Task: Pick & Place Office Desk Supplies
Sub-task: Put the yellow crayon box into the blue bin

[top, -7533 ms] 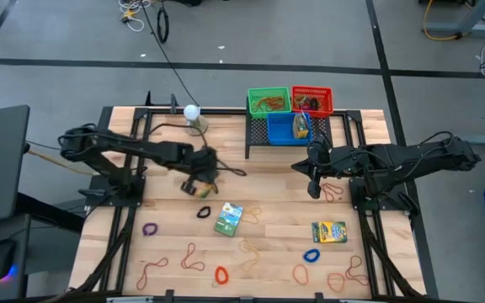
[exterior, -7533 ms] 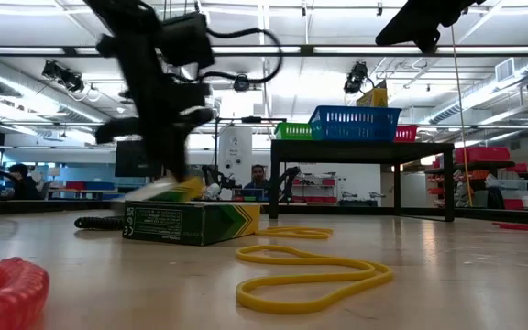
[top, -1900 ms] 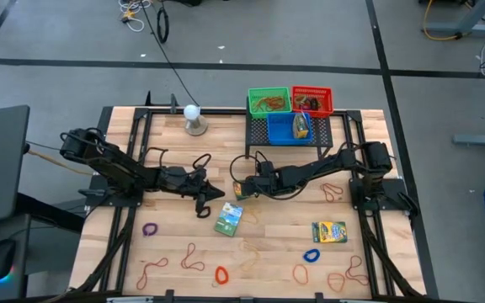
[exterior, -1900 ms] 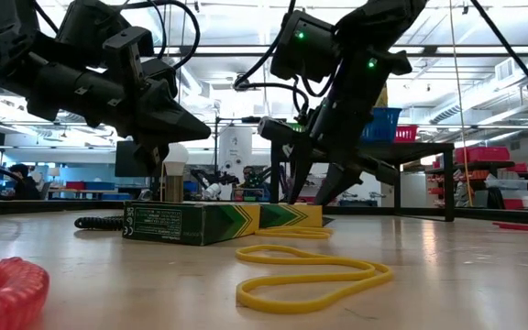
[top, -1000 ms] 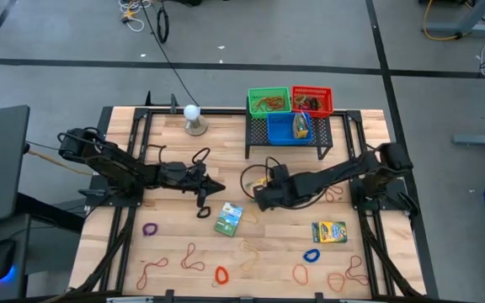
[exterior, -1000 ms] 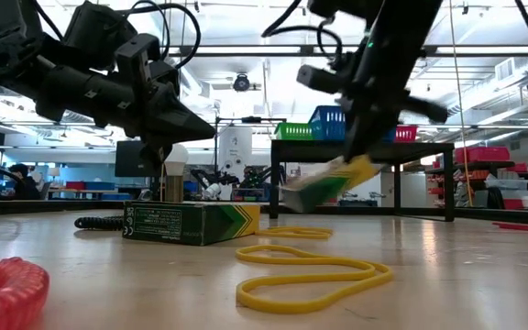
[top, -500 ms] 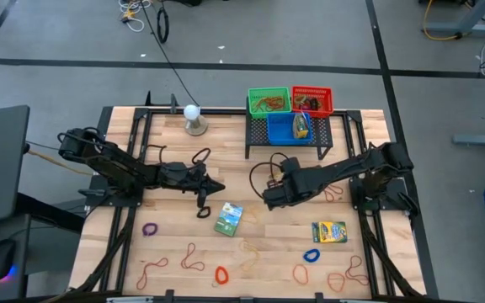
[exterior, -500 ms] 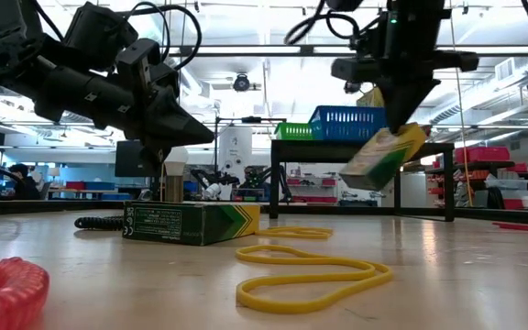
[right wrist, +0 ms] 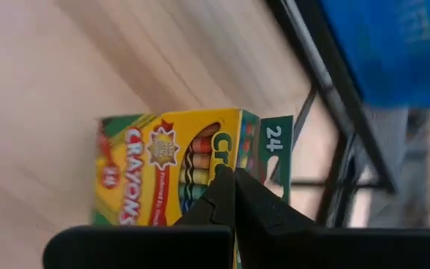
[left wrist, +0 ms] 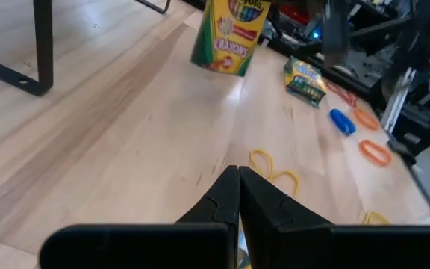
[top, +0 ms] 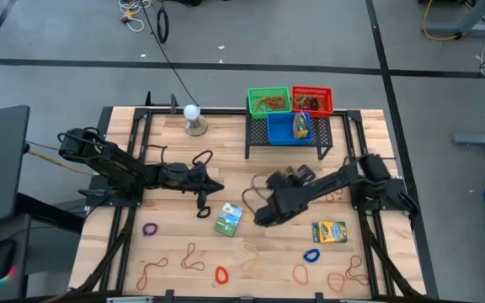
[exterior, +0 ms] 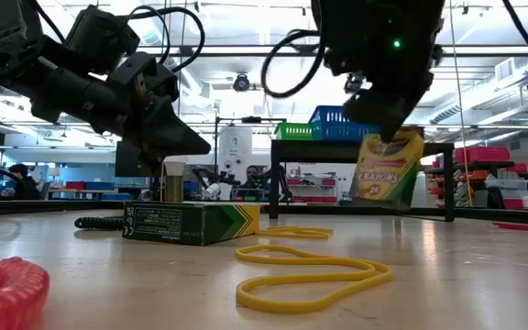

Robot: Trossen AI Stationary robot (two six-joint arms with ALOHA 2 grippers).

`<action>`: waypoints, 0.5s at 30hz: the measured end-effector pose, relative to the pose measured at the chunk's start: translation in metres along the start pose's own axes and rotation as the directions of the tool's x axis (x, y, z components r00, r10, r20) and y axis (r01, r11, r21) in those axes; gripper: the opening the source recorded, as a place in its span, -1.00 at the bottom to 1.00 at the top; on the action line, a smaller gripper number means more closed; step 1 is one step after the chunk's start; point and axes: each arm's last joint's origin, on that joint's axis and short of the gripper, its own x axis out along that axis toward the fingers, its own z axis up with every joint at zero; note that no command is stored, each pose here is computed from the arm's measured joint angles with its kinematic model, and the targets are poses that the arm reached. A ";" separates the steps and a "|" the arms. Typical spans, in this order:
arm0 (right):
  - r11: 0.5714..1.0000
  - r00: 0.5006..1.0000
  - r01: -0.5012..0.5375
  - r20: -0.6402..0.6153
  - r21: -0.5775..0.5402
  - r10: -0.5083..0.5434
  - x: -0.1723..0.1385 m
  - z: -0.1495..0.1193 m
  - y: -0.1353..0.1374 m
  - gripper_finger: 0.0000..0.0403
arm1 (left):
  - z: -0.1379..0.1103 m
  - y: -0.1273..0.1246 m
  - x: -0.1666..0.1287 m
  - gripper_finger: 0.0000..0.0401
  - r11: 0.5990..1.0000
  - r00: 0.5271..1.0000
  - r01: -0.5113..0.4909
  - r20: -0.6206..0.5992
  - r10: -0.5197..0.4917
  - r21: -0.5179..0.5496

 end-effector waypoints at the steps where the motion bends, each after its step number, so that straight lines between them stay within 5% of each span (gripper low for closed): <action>1: 0.998 1.000 0.014 0.024 -0.059 -0.012 -0.001 -0.002 0.006 -1.00 | 0.000 0.000 0.000 -0.96 1.000 1.000 -0.001 -0.002 0.001 0.007; 5: 0.984 0.997 0.047 0.064 -0.174 -0.036 0.001 -0.008 0.028 -1.00 | -0.001 0.001 0.000 -0.96 0.999 1.000 -0.022 -0.006 0.022 0.023; 15: 0.983 0.996 0.038 0.090 -0.182 -0.022 -0.001 -0.016 0.040 -1.00 | -0.005 0.004 0.000 -0.96 0.997 0.997 -0.072 -0.035 0.072 0.012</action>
